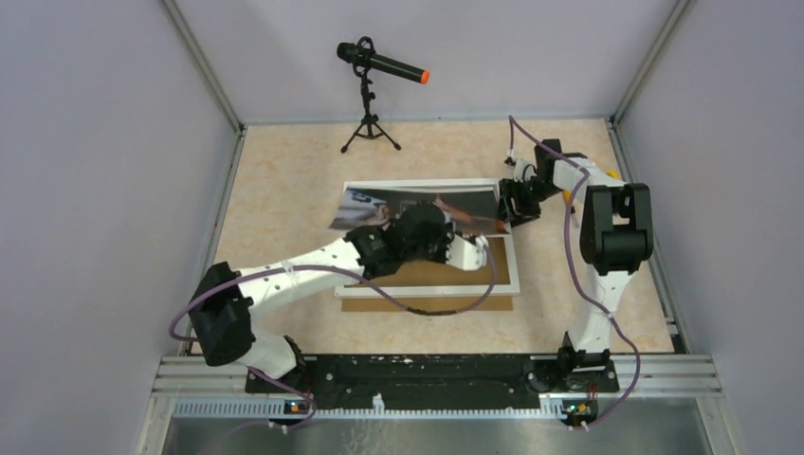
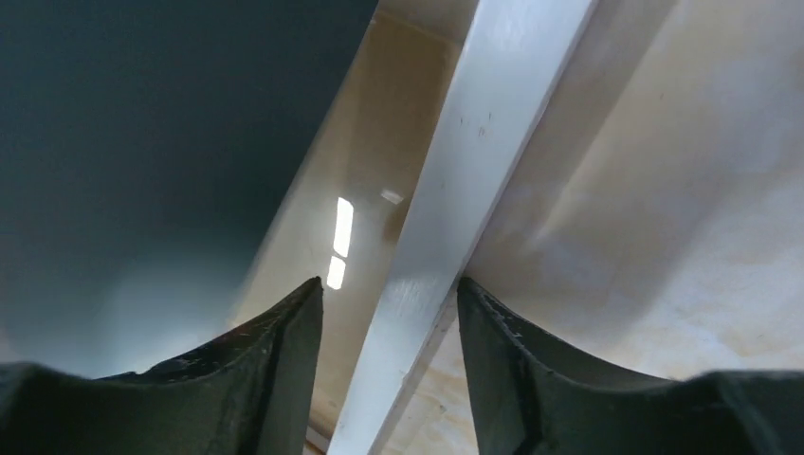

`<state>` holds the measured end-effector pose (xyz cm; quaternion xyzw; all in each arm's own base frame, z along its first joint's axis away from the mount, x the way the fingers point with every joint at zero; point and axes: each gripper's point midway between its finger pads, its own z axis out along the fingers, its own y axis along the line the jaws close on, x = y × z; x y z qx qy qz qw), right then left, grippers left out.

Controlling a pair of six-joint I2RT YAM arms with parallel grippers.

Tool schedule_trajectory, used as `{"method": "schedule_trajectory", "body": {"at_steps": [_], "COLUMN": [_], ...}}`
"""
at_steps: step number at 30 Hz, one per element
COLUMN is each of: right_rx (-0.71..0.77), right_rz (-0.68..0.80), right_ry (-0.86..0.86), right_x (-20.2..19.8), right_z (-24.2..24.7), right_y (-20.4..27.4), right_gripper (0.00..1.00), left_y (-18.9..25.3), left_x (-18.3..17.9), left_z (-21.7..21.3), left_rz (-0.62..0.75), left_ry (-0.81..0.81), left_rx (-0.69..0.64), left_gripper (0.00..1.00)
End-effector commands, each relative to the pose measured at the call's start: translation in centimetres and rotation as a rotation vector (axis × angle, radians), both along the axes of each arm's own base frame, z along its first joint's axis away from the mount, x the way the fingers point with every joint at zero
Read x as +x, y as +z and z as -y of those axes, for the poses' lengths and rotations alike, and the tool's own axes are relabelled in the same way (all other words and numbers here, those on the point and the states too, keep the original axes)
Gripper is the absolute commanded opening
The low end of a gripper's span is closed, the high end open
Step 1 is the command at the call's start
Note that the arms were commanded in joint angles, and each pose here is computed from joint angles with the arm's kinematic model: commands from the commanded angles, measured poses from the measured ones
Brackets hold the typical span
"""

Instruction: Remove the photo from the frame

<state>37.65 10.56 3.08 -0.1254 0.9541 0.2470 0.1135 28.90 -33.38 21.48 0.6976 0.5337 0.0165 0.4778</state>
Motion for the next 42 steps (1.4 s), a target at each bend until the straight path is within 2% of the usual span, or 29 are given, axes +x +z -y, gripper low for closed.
{"method": "schedule_trajectory", "body": {"at_steps": [1, 6, 12, 18, 21, 23, 24, 25, 26, 28, 29, 35, 42], "right_rx": [0.039, 0.062, 0.058, 0.135, 0.165, 0.179, 0.186, 0.194, 0.203, 0.225, 0.235, 0.268, 0.121], "right_rz": [-0.087, -0.104, -0.113, -0.106, -0.083, -0.074, -0.066, -0.055, -0.045, -0.017, 0.001, 0.179, 0.507], "right_ry": [-0.077, -0.177, -0.154, -0.114, -0.099, -0.091, -0.086, -0.079, -0.073, -0.058, -0.052, -0.007, 0.087], "right_x": [-2.1, -2.1, -3.4, -3.9, -3.7, -3.6, -3.5, -3.4, -3.4, -3.2, -3.0, -0.8, 0.2], "right_z": [1.1, 4.7, 5.4, 4.2, 3.8, 3.5, 3.4, 3.3, 3.1, 2.8, 2.6, 1.8, 3.3], "right_y": [0.4, 0.8, 1.1, 2.6, 3.6, 4.2, 4.5, 4.9, 5.3, 6.4, 7.1, 13.3, 20.8], "right_gripper": [0.56, 0.59, 0.59, 0.61, 0.65, 0.68, 0.70, 0.71, 0.72, 0.74, 0.75, 0.80, 0.85], "left_y": [-3.9, -9.3, -11.1, -11.8, -11.7, -11.9, -11.9, -11.3, -10.7, -8.4, -7.1, 1.9, 6.4], "left_x": [-2.6, -2.4, -3.7, -6.2, -6.7, -6.8, -6.8, -6.8, -7.1, -7.3, -7.1, -2.7, -0.2], "left_z": [1.3, 2.0, 2.7, 2.9, 3.2, 3.1, 2.8, 2.7, 2.5, 2.4, 2.2, -1.4, -8.5], "left_rz": [-0.109, -0.223, -0.256, -0.324, -0.341, -0.340, -0.352, -0.373, -0.409, -0.461, -0.475, -0.507, -0.501], "left_ry": [0.075, 0.172, 0.075, -0.043, -0.068, -0.079, -0.067, -0.053, -0.055, -0.051, -0.049, 0.078, 0.271], "left_rx": [-0.044, -0.007, -0.005, 0.002, -0.008, 0.008, 0.018, 0.015, 0.011, -0.033, -0.060, -0.281, -0.397], "left_gripper": [0.00, 0.00, 0.00, 0.00, 0.18, 0.38, 0.53, 0.63, 0.69, 0.92, 0.98, 0.99, 0.99]}}
